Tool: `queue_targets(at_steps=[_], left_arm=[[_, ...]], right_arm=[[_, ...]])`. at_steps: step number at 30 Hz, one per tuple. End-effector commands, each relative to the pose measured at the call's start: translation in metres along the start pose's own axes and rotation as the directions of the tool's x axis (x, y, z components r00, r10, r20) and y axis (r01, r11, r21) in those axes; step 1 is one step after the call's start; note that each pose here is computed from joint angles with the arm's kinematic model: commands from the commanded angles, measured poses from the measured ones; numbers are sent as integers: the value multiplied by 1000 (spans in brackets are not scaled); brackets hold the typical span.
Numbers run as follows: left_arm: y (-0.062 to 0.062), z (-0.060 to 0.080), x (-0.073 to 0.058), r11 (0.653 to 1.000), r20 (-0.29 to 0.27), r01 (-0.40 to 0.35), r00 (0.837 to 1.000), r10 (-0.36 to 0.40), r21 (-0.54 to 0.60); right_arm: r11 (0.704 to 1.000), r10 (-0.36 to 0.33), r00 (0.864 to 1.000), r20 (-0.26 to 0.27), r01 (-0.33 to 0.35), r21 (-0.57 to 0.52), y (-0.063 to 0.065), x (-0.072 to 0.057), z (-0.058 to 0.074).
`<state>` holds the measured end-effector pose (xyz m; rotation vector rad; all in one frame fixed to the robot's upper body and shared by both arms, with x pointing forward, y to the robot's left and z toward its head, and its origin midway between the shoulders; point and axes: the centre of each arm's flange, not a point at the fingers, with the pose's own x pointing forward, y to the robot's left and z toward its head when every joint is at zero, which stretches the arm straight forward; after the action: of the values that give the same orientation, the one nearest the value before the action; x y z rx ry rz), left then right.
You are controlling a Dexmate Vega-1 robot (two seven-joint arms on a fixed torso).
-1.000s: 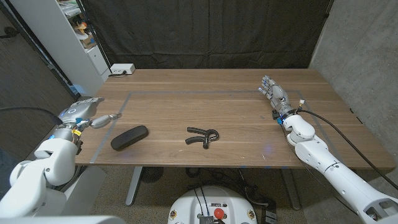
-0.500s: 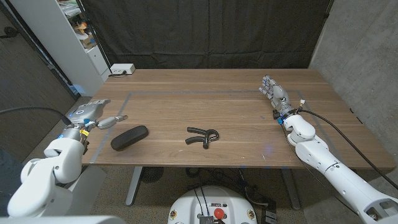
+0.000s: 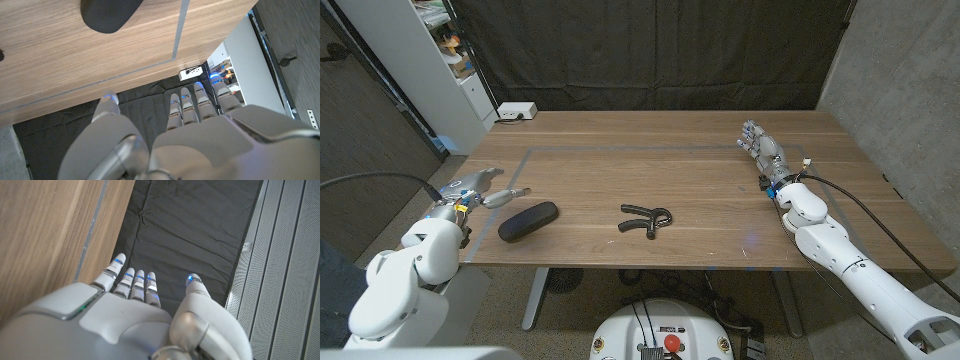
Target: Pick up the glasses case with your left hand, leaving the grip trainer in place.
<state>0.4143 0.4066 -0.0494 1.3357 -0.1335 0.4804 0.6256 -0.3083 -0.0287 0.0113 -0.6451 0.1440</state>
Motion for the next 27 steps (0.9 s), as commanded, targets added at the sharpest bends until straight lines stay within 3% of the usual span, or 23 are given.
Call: queue_targets(at_steps=[1, 18, 27], left_arm=[[-2, 3, 6, 998, -24, 60, 998, -59, 25], [-5, 8, 6, 997, -23, 54, 998, -53, 60], [-15, 15, 14, 996, -3, 72, 997, -72, 45]], right_arm=[[1000, 2, 1000, -8, -2, 4, 3, 4, -4], [1000, 8, 1000, -3, -8, 10, 6, 4, -4], [1000, 1, 1000, 0, -1, 15, 4, 3, -5]])
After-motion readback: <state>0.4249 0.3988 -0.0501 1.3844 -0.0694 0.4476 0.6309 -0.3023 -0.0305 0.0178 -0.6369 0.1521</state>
